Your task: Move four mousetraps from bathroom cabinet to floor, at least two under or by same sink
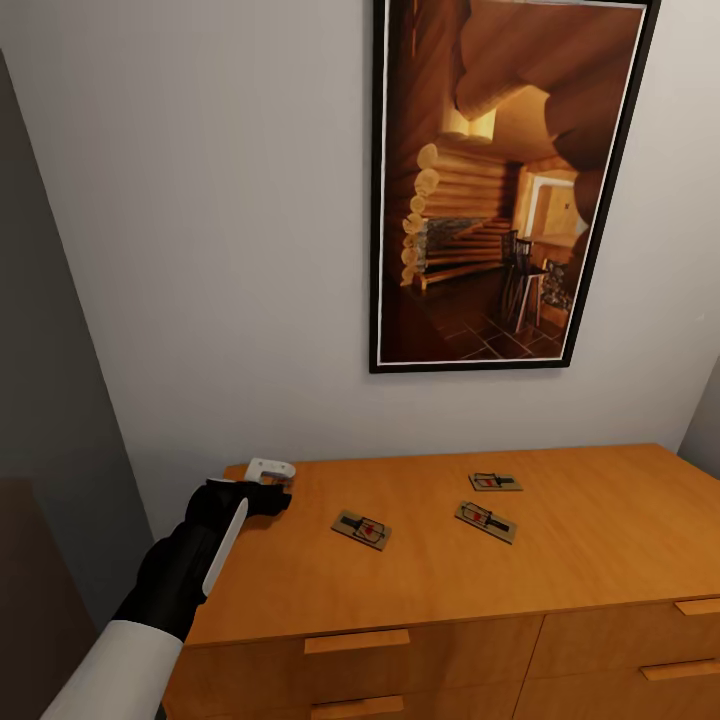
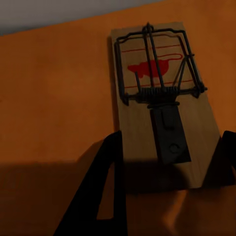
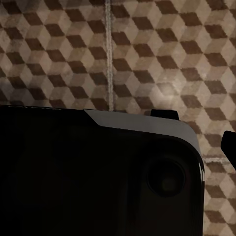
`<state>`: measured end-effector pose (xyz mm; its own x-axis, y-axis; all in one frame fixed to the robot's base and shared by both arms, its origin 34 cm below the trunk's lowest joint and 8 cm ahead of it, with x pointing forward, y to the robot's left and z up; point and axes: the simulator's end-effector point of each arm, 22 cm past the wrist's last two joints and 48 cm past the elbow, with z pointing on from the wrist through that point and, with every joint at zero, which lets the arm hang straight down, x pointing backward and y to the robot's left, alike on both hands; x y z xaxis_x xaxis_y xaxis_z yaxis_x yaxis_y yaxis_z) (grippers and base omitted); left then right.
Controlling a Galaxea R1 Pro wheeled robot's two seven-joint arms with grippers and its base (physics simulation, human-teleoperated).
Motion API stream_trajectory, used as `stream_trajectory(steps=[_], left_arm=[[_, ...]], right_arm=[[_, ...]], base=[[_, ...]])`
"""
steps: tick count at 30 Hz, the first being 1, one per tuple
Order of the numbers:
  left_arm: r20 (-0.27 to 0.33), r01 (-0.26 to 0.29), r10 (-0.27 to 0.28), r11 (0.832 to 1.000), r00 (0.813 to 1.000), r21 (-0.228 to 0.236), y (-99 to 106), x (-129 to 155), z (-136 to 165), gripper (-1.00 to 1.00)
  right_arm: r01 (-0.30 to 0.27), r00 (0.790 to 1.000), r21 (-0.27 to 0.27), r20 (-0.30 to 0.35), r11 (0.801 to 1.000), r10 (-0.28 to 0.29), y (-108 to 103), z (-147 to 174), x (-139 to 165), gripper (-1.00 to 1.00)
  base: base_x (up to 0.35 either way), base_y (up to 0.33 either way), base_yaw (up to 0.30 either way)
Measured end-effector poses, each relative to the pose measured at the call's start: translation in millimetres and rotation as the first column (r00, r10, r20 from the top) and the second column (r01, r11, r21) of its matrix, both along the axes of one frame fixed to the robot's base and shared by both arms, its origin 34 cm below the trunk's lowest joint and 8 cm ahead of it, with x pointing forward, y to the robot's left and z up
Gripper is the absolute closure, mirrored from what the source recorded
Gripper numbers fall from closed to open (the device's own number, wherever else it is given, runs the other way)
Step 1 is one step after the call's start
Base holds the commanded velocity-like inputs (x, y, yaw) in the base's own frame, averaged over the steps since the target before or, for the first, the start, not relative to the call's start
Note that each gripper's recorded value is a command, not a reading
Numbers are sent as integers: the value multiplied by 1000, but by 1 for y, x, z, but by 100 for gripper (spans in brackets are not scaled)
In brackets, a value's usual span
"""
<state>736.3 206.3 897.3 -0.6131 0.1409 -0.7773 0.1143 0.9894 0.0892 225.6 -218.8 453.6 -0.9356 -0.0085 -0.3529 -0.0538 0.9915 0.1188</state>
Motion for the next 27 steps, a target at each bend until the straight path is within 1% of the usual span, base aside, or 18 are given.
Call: stream_trajectory(steps=[14,15,16,21,27], left_arm=[[1,-5,5,1000,1000,8,2,0,0,100],[92,5,-4,1000,996,-14,-4,4,43,100],[113,6,-4,1000,994,-16,-4,4,52,100],[132,8,-5,1000,991,-19,-5,3,63,100],[139,7,-4,1000,990,-19,-4,2,68,100]], right_arm=[[0,1000,0,0,1000,0,0,0,0,-100],[0,1000,0,0,1000,0,0,0,0,-100],[0,1000,0,-1,1000,0,0,0,0,-100],[0,1000,0,-1,1000,0,0,0,0,-100],[0,1000,0,0,1000,0,0,0,0,-100]], base=[[0,0,0],[0,0,0],[0,0,0],[0,0,0],[0,0,0]])
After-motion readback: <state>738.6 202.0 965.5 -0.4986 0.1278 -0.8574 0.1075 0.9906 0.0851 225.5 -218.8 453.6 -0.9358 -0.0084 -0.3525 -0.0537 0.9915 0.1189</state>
